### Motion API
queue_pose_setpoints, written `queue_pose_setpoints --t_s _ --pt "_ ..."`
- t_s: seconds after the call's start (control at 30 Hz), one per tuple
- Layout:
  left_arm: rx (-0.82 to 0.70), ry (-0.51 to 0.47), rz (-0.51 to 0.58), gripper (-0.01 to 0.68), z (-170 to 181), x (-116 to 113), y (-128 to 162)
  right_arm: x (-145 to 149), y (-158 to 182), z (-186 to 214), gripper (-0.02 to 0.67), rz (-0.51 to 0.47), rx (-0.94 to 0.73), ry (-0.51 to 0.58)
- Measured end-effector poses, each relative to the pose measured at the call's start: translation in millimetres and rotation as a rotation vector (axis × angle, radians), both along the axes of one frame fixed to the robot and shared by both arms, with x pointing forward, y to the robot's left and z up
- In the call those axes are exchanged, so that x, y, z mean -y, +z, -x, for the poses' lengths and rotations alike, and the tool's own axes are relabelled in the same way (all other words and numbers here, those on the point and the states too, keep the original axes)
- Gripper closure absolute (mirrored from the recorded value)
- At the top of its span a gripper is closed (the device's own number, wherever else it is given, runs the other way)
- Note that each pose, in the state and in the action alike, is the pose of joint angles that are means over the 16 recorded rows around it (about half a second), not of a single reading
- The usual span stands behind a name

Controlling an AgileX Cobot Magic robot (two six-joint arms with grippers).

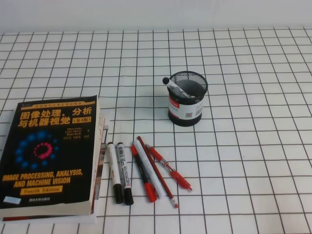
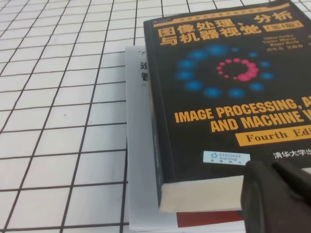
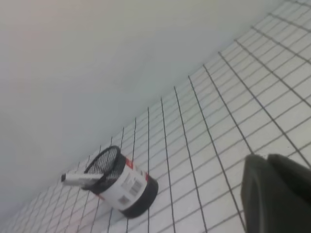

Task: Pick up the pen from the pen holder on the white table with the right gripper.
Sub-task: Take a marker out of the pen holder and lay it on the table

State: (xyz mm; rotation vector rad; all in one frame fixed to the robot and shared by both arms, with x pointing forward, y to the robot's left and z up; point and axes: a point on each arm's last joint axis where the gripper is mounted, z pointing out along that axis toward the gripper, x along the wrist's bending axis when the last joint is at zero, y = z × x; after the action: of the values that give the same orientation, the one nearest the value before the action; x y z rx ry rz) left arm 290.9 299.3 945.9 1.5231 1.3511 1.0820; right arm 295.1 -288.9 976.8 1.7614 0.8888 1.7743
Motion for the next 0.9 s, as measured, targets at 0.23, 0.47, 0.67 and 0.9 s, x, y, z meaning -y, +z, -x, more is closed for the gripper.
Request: queue_pose_setpoints --t_s 0.23,0.47,0.67,0.9 --pt "0.000 0.000 0.000 0.677 0.0 0.0 0.0 -10.5 21.5 -1.9 0.664 0.083 -0.125 0.126" --pt "0.000 0.000 0.000 0.677 0.0 0.0 0.0 -18.3 62.3 -20.3 0.664 0.229 -0.281 0.258" --pt "0.000 0.000 0.000 0.677 0.0 0.0 0.0 -22.1 91.7 -55.2 0.664 0.351 -0.385 0.362" --pt "0.000 0.000 0.000 0.677 0.0 0.0 0.0 -29.0 105.1 -103.6 0.664 0.441 -0.424 0.463"
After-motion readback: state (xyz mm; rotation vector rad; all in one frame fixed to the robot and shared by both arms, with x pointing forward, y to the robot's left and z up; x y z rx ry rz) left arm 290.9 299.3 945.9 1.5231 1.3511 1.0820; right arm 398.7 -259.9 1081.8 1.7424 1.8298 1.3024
